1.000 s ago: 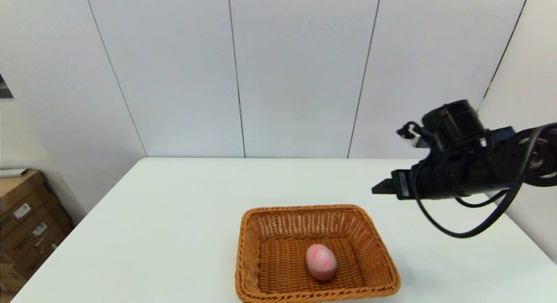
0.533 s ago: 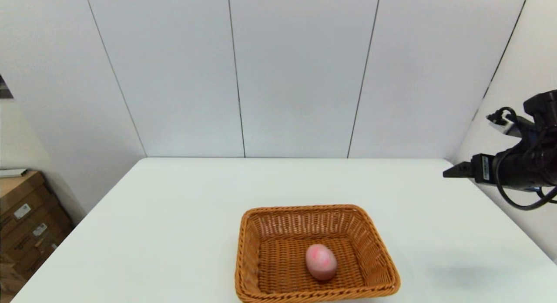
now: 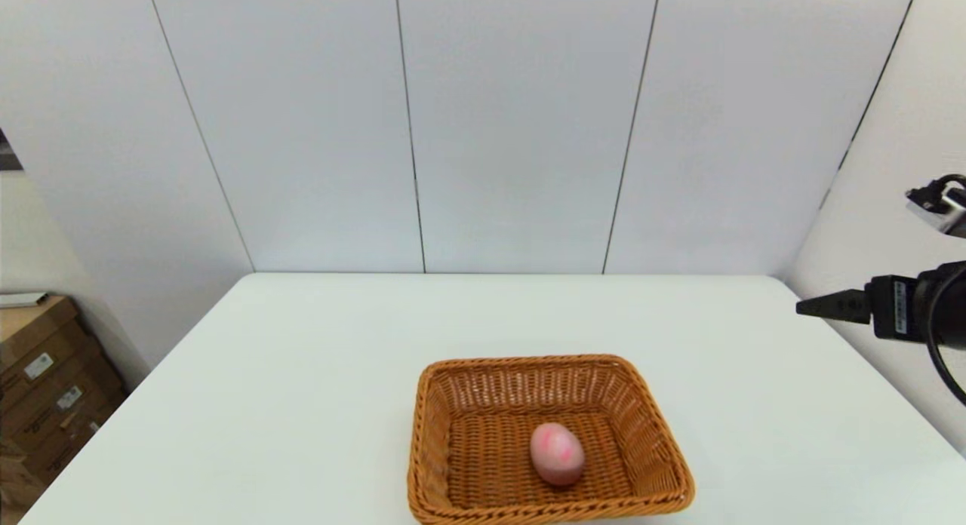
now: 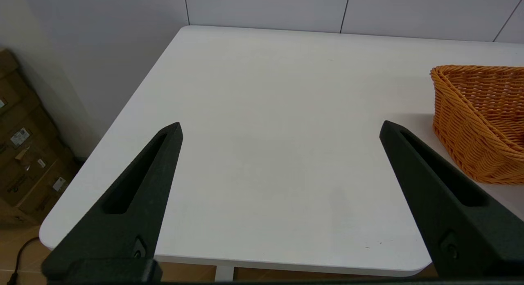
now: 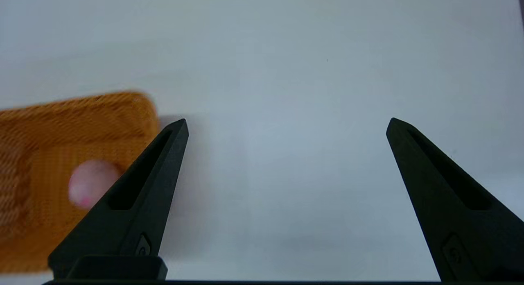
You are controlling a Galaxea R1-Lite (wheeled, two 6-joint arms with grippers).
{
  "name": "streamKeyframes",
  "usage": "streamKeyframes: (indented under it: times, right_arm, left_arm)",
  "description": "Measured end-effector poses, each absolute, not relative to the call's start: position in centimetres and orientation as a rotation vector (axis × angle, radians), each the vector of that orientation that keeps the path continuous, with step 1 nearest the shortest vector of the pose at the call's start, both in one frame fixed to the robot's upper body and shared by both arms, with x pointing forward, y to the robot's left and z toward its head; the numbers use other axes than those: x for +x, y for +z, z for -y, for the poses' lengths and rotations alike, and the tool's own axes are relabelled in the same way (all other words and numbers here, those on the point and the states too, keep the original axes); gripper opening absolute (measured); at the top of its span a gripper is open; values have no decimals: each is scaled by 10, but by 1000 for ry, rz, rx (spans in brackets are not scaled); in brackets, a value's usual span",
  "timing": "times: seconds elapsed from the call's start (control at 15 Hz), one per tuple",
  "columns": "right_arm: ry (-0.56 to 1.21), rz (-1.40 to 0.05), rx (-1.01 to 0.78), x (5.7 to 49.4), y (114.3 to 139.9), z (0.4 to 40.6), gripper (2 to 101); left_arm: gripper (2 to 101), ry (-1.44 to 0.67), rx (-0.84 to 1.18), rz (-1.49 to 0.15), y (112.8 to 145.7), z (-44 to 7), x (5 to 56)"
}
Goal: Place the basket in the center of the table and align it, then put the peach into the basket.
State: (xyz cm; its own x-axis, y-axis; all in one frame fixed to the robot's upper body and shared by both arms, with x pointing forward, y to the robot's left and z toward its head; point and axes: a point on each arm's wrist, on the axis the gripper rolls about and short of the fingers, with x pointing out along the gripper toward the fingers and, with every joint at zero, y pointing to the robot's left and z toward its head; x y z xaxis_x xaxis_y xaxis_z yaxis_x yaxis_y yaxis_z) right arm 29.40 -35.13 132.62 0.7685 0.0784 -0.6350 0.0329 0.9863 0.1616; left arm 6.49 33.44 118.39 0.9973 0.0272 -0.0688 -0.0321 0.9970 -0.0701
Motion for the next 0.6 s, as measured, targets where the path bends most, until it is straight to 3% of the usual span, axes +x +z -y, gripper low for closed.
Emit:
streamKeyframes:
  times: [0.33, 0.6]
  right_arm:
    - [91, -515, 154, 187, 1327, 335, 971]
    - [82, -327, 140, 106, 1298, 334, 971]
  left_arm:
    - [978, 30, -72, -68, 1184, -334, 65]
    - [978, 30, -72, -68, 1184, -334, 65]
